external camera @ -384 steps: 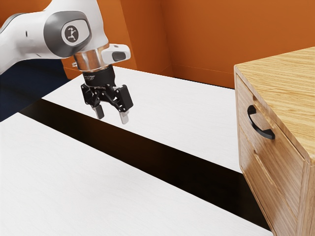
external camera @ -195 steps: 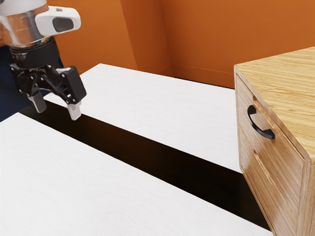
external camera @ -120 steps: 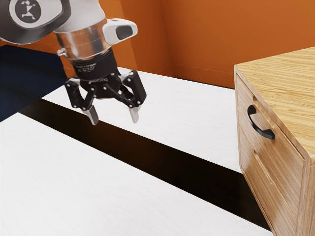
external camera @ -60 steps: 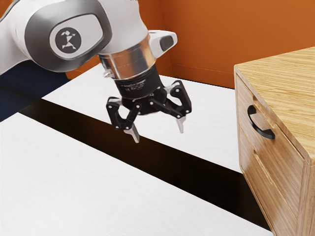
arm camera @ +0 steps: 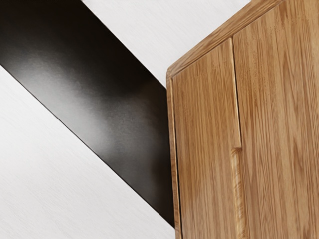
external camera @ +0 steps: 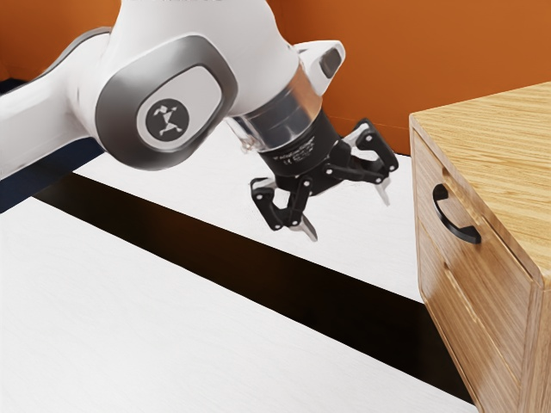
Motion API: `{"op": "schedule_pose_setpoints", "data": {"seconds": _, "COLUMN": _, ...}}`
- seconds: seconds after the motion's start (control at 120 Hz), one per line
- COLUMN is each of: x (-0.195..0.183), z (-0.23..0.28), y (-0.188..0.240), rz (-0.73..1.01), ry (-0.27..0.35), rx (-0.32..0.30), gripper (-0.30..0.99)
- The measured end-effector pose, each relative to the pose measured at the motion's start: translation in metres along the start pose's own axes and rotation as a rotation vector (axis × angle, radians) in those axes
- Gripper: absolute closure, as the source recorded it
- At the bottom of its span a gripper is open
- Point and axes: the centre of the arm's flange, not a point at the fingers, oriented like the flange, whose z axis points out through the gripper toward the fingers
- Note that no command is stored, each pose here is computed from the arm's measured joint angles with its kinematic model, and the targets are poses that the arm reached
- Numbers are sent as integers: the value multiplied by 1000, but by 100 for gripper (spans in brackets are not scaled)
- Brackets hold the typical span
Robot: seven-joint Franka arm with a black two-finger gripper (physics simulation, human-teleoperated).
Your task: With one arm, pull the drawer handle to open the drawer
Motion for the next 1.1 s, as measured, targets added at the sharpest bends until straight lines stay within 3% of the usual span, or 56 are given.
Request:
{"op": "schedule_pose_setpoints", "data": {"seconds": 0.375, "x": -16, "z": 13, "y": 32, "rz": -7, "ry": 37, "rx": -120, "gripper": 1}}
{"op": "schedule_pose_setpoints", "data": {"seconds": 1.1, "x": -11, "z": 41, "y": 35, "rz": -45, "ry": 35, "rx": -119, "gripper": 14}}
